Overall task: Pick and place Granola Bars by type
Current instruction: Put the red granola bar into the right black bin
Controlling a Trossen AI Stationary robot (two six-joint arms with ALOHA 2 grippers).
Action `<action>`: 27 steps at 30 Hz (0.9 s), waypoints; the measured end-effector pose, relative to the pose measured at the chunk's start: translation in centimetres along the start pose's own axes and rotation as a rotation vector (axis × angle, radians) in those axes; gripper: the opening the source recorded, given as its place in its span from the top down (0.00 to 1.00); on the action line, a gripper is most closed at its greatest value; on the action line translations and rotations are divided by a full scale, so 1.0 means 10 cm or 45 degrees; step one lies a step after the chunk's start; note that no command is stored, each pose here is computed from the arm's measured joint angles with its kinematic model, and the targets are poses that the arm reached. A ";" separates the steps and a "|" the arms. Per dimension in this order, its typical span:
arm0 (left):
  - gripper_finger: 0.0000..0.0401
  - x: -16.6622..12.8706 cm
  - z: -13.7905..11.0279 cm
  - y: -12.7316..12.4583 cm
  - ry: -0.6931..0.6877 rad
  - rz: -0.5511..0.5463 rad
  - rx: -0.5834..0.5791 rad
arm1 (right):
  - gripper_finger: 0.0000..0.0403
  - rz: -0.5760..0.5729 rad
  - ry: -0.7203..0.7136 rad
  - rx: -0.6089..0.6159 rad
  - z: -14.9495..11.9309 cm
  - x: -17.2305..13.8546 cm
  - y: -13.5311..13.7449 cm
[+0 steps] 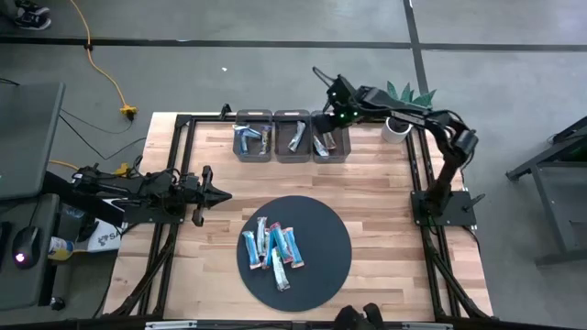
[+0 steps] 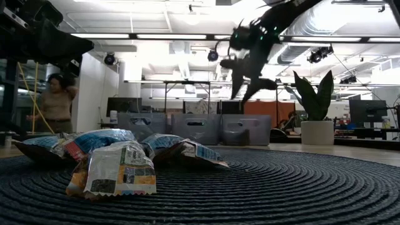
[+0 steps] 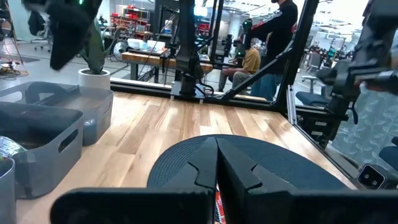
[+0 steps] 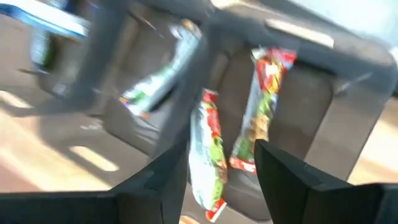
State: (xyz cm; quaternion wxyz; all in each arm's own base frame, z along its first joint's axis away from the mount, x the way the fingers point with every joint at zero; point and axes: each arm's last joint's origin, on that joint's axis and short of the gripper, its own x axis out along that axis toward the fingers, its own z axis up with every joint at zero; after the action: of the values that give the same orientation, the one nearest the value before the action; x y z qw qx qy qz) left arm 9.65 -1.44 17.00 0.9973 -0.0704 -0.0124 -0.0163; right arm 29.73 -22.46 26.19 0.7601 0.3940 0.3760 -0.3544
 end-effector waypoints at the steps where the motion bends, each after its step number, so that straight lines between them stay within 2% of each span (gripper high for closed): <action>1: 1.00 0.00 0.00 0.00 0.000 0.000 0.000 | 0.58 0.032 -0.022 -0.011 0.01 -0.07 0.02; 7: 1.00 0.00 0.00 0.00 0.001 0.000 0.000 | 0.58 0.238 -0.164 -0.084 0.00 -0.48 0.22; 12: 1.00 0.00 0.00 0.00 0.001 0.000 0.000 | 0.58 0.372 -0.250 -0.153 -0.11 -0.77 0.43; 19: 1.00 0.00 0.00 0.00 0.001 0.000 0.000 | 0.58 0.506 -0.239 -0.224 -0.41 -0.98 0.79; 27: 1.00 0.00 0.00 0.00 0.000 0.000 0.000 | 0.58 0.590 -0.127 -0.263 -0.95 -1.02 1.25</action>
State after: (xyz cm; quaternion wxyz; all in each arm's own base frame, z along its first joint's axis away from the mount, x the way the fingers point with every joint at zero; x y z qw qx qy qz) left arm 9.65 -1.44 17.00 0.9973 -0.0704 -0.0125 -0.0163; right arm 32.64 -6.26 35.19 0.8749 0.3718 0.2719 -0.1496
